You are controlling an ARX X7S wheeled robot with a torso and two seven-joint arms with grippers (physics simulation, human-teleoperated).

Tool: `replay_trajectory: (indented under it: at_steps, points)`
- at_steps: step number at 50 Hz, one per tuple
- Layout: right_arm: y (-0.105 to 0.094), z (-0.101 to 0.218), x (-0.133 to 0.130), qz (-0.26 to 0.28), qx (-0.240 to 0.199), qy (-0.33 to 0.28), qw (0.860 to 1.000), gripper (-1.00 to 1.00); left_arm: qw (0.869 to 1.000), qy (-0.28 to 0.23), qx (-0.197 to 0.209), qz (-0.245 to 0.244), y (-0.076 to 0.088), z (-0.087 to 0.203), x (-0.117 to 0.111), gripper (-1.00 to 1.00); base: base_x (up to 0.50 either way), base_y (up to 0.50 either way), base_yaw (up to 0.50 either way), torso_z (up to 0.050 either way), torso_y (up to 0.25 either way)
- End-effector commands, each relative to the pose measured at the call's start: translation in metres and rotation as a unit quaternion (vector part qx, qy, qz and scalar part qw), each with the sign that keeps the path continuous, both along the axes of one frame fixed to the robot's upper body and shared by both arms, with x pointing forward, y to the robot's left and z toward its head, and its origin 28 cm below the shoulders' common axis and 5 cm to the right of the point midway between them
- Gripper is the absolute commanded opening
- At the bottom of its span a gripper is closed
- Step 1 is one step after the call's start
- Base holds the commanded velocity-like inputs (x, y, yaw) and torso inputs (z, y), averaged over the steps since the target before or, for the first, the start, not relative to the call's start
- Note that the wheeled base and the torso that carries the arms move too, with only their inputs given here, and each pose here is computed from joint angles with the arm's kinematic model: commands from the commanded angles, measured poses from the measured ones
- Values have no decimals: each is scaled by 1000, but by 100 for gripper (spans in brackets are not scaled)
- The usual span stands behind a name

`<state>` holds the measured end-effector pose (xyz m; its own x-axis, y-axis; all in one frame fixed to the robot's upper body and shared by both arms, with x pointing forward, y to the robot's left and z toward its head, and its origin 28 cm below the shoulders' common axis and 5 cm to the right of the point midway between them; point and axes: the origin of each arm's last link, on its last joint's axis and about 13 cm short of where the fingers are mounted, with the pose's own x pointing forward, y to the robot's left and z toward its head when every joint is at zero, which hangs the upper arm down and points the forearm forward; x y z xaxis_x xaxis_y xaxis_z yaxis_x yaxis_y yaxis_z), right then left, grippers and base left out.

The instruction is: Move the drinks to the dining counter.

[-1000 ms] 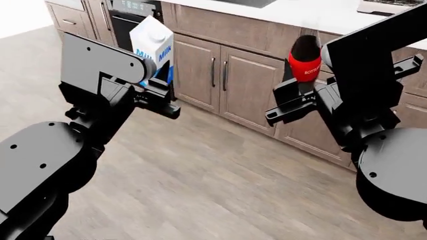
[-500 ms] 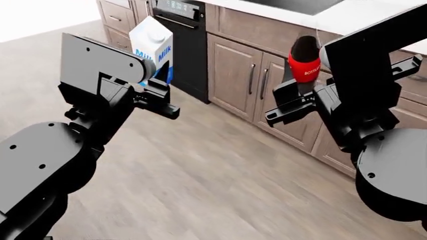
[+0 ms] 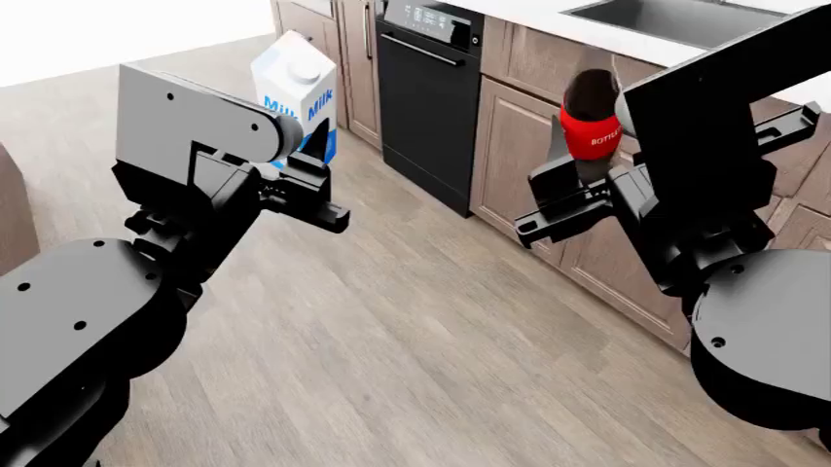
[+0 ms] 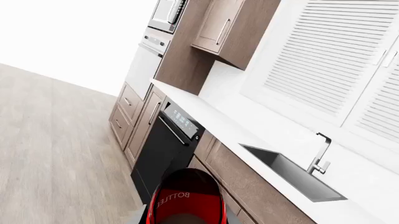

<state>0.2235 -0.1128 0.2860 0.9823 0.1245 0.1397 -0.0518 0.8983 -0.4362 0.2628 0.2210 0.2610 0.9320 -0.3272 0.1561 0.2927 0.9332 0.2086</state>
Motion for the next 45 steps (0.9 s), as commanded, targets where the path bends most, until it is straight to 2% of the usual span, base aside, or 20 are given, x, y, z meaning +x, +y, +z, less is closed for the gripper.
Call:
replay_trajectory:
  at_steps: [1,18,20,22,24,26,45]
  points:
    - [-2,3,0,-11,-3,-14,1000,-100,1000,-11,-4,9,1,3,0,-100,253,318,453,0,0]
    - [-2,1,0,-8,-2,-11,1000,-100,1000,-10,-5,10,2,2,-1,-100,234,328,451,1,2]
    - [-2,2,0,-2,14,-13,1000,-100,1000,-10,-6,10,2,2,-1,-100,218,343,404,0,0]
    - [-3,3,0,-2,16,-10,1000,-100,1000,-11,-6,10,2,3,-1,-100,28,45,-20,0,5]
    - [-2,1,1,-10,-10,-10,1000,-100,1000,-11,-6,10,2,3,-1,-100,0,0,0,0,5]
    - [-2,0,1,-15,-15,-12,1000,-100,1000,-11,-6,11,2,3,-1,-100,-33,-53,250,0,0]
    - [-1,0,1,-9,-22,-9,1000,-100,1000,-12,-7,12,3,4,-2,-100,-65,-121,500,1,1]
